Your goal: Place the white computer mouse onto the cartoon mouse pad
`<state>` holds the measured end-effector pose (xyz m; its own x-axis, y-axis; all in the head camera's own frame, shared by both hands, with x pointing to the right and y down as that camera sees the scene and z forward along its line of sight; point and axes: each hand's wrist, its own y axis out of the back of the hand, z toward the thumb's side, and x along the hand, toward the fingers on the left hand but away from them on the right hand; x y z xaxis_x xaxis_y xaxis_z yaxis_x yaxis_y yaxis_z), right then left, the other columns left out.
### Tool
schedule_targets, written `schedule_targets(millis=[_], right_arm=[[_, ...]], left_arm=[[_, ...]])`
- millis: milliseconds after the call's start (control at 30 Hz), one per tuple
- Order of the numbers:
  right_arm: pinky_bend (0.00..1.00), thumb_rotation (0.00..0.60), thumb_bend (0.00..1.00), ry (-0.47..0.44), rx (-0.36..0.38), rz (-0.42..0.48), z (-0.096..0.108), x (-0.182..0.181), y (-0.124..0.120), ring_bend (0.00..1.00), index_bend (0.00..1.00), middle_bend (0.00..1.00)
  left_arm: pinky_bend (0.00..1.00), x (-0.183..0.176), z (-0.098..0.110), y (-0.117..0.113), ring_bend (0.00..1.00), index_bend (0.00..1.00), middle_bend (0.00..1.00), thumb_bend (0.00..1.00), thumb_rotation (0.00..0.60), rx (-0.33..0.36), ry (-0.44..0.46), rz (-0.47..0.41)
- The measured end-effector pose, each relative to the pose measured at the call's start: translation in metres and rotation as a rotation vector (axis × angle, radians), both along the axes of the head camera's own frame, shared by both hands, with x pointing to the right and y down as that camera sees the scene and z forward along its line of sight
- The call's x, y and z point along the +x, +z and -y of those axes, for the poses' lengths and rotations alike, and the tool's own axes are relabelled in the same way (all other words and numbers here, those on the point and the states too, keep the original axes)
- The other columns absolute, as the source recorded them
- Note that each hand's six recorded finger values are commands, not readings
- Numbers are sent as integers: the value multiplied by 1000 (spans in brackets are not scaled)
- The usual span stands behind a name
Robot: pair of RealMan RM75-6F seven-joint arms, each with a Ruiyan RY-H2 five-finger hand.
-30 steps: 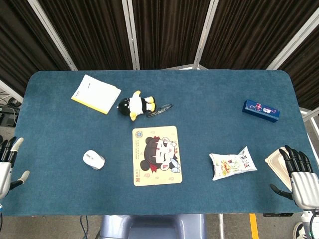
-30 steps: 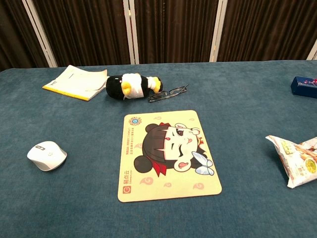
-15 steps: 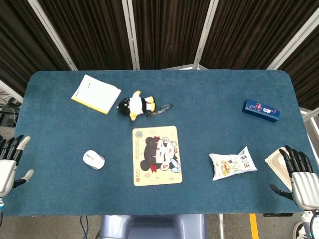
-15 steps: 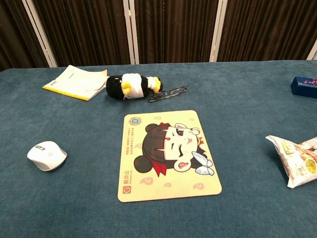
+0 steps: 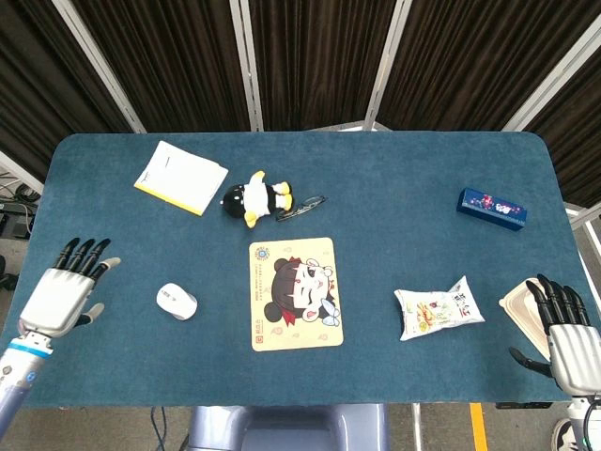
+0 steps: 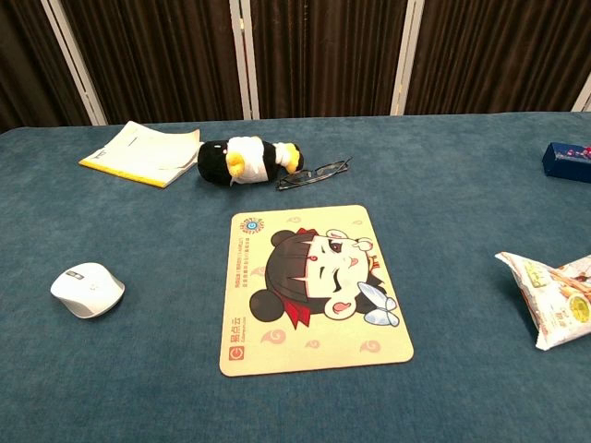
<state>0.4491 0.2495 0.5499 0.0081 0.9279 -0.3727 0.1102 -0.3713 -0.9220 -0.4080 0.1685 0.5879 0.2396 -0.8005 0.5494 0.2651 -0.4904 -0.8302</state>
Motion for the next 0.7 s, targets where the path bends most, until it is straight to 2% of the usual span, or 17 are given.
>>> schedule_targets(millis=[167,333,700], right_arm=[[0,600,75,-1,-1,1,0,0,0,0,6,0],[0,600,74,0,-1,1,0,0,0,0,5,0],[0,600,74,0,-2,1,0,0,0,0,5,0]], left_arm=[[0,12,6,15,0,286,0,258,600,-43,57,72],[0,28,4,32,0,276,0,127,600,-76,83,79],[0,63,-2,69,0,252,0,119,600,-153,152,87]])
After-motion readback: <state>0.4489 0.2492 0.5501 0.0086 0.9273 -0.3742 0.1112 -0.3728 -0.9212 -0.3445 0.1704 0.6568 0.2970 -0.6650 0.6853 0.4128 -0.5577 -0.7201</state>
